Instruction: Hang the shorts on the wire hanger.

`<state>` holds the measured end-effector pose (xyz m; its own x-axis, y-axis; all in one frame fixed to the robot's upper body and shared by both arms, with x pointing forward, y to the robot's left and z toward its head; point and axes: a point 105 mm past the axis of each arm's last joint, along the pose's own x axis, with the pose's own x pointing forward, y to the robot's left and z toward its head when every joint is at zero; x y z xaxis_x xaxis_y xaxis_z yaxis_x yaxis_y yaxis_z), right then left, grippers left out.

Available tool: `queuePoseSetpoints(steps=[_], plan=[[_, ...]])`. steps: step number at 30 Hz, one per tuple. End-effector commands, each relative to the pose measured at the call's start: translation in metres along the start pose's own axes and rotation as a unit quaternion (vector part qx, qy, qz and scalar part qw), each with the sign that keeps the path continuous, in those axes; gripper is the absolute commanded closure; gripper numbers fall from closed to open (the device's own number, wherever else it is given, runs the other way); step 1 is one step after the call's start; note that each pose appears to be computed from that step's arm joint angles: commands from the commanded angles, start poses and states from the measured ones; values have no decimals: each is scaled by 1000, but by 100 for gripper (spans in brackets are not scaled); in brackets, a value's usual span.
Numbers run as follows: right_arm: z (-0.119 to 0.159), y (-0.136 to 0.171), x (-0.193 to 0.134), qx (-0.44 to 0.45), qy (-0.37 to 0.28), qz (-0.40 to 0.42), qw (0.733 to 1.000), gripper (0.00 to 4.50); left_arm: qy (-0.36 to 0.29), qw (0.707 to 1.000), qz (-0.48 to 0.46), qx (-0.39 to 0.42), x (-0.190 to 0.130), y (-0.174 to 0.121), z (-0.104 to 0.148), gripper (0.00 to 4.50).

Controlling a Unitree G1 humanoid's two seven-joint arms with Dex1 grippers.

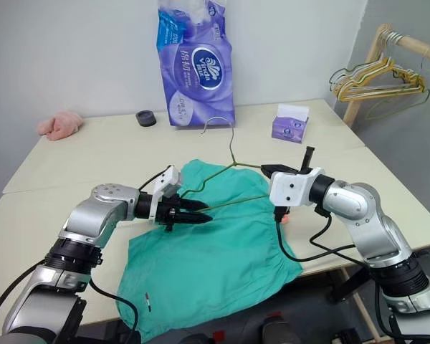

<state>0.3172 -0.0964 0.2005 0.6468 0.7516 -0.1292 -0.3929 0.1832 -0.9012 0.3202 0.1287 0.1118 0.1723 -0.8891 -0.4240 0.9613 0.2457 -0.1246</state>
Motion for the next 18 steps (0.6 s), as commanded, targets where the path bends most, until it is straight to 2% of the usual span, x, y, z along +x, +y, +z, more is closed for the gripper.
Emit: queuePoseSetpoints(steps=[1,2,3,7,10,12,16,18], plan=[[15,-9,-2,-13,-28,-16,999,450,-13,1000,-12,15,0,-6,10,404],[15,-7,-2,-14,-30,-11,999,450,-14,1000,-12,13,1,-6,9,438],[16,-5,-2,-15,-32,-7,999,450,-14,1000,-11,12,1,-6,9,447],[19,2,-5,-27,-42,14,999,450,-16,1000,-10,10,1,-7,7,447],[16,4,-6,-28,-37,23,999,379,-17,1000,-8,8,1,-7,7,450],[15,5,-8,-26,-37,28,999,316,-17,1000,-5,7,1,-7,6,450],[18,6,-16,16,-46,48,998,171,-19,1000,13,9,0,-2,6,450],[14,2,-23,38,-31,57,997,100,-19,999,24,14,0,1,6,450]])
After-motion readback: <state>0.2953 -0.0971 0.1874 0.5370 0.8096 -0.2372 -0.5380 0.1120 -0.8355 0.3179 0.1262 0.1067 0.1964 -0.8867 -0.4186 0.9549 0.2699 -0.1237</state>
